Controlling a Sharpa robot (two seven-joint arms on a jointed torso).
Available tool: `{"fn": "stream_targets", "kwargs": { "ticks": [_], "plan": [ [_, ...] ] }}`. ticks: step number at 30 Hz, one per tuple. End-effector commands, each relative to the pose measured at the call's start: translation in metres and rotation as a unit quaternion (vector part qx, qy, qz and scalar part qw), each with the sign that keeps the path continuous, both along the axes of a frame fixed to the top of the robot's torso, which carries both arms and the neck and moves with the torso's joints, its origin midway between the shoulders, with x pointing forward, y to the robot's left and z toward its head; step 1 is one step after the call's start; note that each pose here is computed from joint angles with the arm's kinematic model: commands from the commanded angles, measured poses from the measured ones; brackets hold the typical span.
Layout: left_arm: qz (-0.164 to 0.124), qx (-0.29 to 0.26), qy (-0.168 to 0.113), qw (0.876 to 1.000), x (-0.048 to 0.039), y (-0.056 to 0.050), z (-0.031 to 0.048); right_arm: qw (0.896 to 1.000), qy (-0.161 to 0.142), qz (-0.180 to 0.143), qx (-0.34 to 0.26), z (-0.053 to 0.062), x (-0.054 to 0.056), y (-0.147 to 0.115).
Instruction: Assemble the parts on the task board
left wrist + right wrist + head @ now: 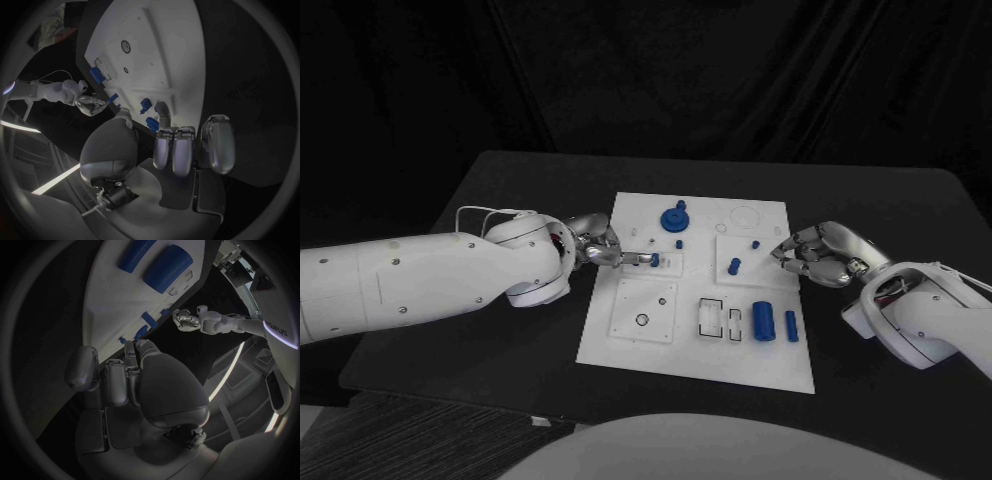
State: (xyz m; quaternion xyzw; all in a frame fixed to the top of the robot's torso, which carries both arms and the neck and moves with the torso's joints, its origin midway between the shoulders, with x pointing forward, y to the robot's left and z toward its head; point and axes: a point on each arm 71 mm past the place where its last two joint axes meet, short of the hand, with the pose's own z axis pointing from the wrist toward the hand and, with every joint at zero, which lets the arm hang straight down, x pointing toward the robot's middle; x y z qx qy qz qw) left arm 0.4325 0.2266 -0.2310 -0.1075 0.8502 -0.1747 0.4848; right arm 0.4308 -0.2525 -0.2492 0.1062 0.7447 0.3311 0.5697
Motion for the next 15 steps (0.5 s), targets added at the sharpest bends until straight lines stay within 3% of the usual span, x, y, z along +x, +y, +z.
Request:
{"fn": "stream_targets", "kwargs": {
  "ticks": [1,4,7,9,11,13,15],
  "plan": [
    [-0.017,-0.028,-0.091,0.995,0.0056,0.000,0.0223,1.000,0.003,-0.005,-0.003,-0.001,-0.001,-0.002],
    [-0.041,-0.059,-0.164,0.984,0.0135,0.004,0.0485,1.000,-0.002,-0.007,-0.001,0.001,-0.003,-0.004],
    [-0.090,-0.087,-0.233,0.964,0.0226,0.003,0.0750,1.000,-0.008,-0.010,0.002,0.003,-0.005,-0.007],
    [-0.121,-0.097,-0.260,0.953,0.0271,0.002,0.0863,1.000,-0.012,-0.010,0.003,0.005,-0.006,-0.007],
    [-0.174,-0.102,-0.294,0.934,0.0342,-0.001,0.1016,1.000,-0.019,-0.010,0.007,0.009,-0.007,-0.007],
    [-0.217,-0.093,-0.313,0.920,0.0393,-0.005,0.1100,1.000,-0.026,-0.009,0.011,0.012,-0.008,-0.007],
    [-0.260,-0.065,-0.324,0.907,0.0440,-0.010,0.1136,0.999,-0.035,-0.006,0.016,0.016,-0.009,-0.006]
  ]
}}
